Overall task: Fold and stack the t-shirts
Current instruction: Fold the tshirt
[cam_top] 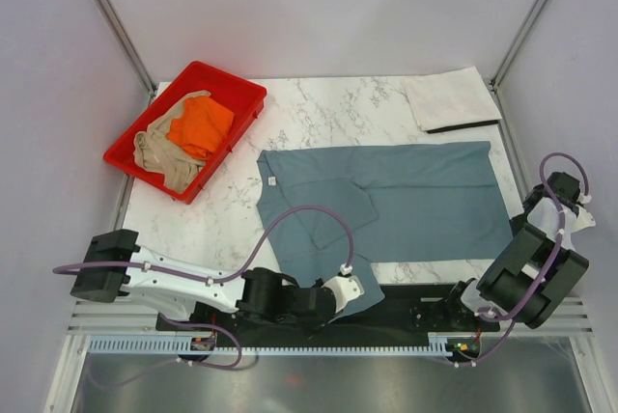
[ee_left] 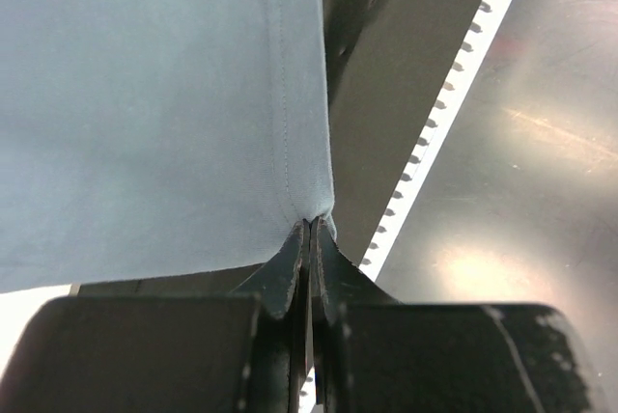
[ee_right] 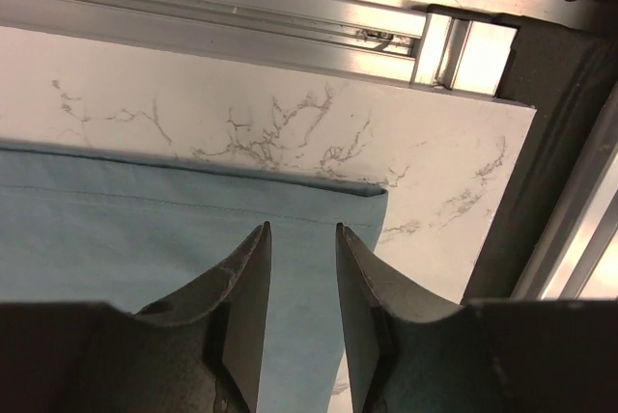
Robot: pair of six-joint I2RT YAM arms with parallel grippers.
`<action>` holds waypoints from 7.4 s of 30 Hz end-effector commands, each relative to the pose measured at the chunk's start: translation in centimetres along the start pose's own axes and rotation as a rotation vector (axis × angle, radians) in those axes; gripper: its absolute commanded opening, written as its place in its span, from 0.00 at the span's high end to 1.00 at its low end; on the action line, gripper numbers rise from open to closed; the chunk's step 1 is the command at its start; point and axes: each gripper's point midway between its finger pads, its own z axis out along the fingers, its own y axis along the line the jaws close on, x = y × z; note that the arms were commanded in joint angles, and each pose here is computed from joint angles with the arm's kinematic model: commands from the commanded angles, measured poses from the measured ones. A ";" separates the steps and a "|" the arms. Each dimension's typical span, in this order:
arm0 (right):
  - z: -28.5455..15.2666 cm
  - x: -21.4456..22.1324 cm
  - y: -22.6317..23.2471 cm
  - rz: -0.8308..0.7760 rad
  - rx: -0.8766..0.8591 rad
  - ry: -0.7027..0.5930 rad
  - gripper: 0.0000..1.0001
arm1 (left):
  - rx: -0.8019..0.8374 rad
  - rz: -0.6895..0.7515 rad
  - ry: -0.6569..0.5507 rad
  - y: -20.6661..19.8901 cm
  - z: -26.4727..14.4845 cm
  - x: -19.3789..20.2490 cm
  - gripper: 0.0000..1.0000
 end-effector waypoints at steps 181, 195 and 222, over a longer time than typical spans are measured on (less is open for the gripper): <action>1.6 1.7 7.9 -0.253 0.080 -0.136 0.69 | -0.650 -0.926 0.184 32.6 -3.9 4.2 0.58; -1.6 -0.7 10.1 -0.215 -0.047 -0.137 0.63 | -0.363 -0.901 -0.130 29.9 -5.7 -4.9 0.57; -2.7 -2.8 6.7 -0.173 0.005 -0.178 0.63 | -0.706 -0.968 0.014 32.0 -7.4 2.6 0.61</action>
